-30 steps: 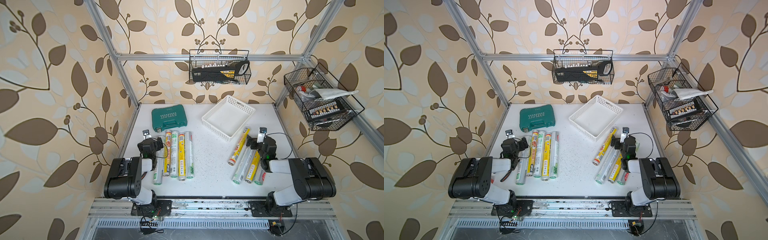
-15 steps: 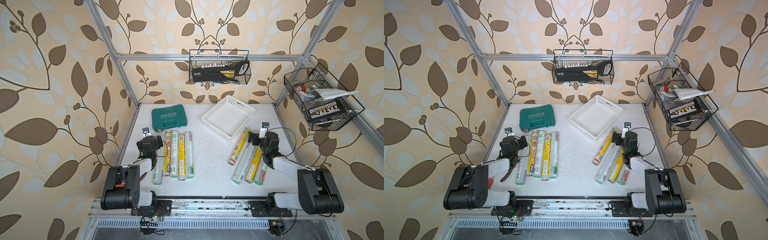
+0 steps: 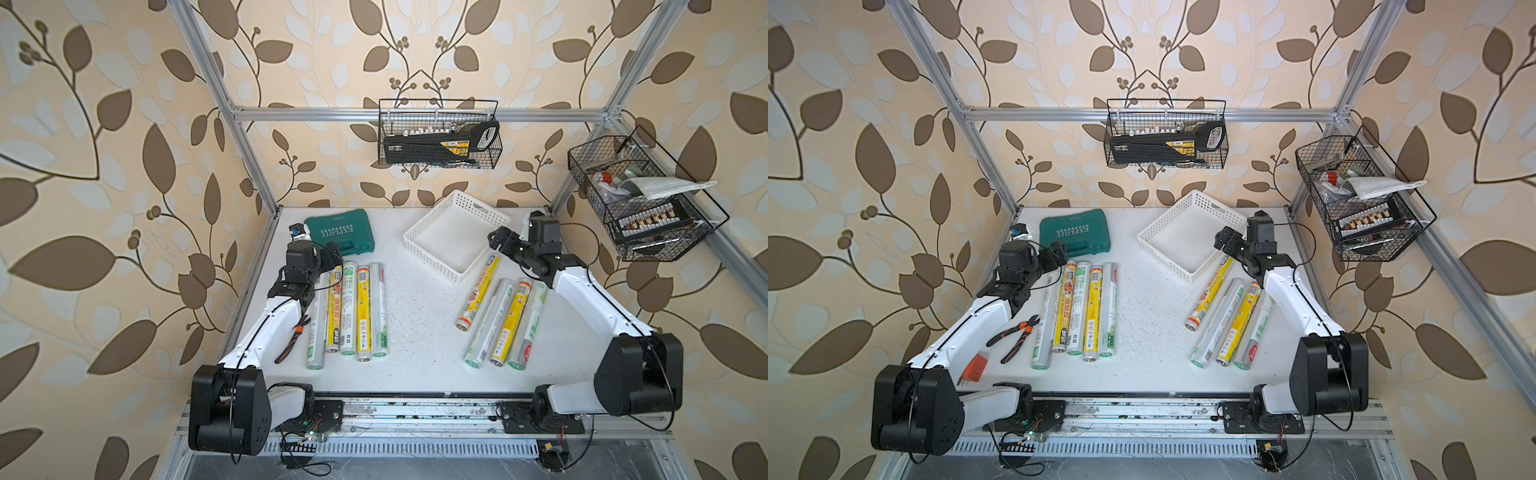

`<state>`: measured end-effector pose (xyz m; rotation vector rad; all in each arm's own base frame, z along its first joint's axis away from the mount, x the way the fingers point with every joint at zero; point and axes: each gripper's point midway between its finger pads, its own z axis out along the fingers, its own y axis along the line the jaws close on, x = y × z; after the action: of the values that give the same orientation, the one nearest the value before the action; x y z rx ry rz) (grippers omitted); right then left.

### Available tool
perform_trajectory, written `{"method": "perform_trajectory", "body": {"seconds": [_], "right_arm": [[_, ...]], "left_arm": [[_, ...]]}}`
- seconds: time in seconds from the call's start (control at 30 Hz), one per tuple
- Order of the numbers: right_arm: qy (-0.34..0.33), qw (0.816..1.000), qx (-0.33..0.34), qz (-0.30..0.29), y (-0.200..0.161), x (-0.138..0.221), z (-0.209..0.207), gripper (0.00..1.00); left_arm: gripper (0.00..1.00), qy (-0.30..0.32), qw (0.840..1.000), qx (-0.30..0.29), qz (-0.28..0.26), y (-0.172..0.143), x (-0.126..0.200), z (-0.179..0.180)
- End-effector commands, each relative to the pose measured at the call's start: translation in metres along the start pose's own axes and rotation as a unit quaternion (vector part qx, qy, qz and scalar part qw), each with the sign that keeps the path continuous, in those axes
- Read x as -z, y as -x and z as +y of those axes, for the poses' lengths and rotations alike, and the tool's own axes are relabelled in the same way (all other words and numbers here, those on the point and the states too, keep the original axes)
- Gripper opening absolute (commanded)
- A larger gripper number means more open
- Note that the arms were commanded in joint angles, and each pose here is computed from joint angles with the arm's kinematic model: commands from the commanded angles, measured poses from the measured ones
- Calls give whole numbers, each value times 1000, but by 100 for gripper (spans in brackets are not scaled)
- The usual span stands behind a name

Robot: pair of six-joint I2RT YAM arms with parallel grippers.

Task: Put the plastic wrap into the basket
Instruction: Move the basket to the center of the board.

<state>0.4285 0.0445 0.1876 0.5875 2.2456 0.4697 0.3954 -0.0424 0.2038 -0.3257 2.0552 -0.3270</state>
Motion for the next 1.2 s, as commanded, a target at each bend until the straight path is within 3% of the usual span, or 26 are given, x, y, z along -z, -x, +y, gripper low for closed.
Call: {"method": "perform_trajectory", "body": {"seconds": [0.0,0.23,0.5,0.67,0.9,1.0,1.17], "right_arm": [[-30,990,-39,131,-54,-16,-4,90],[-76,985,-32,150,-49,-42,-8,83],[-112,984,-28,137,-30,-66,-16,77],[-112,982,-41,148,-26,-86,-23,64],[-119,980,-41,154,-19,-110,-28,58],[-116,980,-37,158,-17,-118,-27,48],[-118,979,-32,161,-15,-123,-26,39]], "left_arm": [[99,-67,991,27,116,-30,8,-30],[99,-125,982,54,131,-38,27,-48],[99,-128,978,70,151,-45,31,-50],[99,-125,979,72,147,-43,33,-50],[99,-114,979,74,152,-44,29,-47],[99,-108,979,74,155,-44,27,-46],[99,-105,979,73,159,-45,25,-46]]}}
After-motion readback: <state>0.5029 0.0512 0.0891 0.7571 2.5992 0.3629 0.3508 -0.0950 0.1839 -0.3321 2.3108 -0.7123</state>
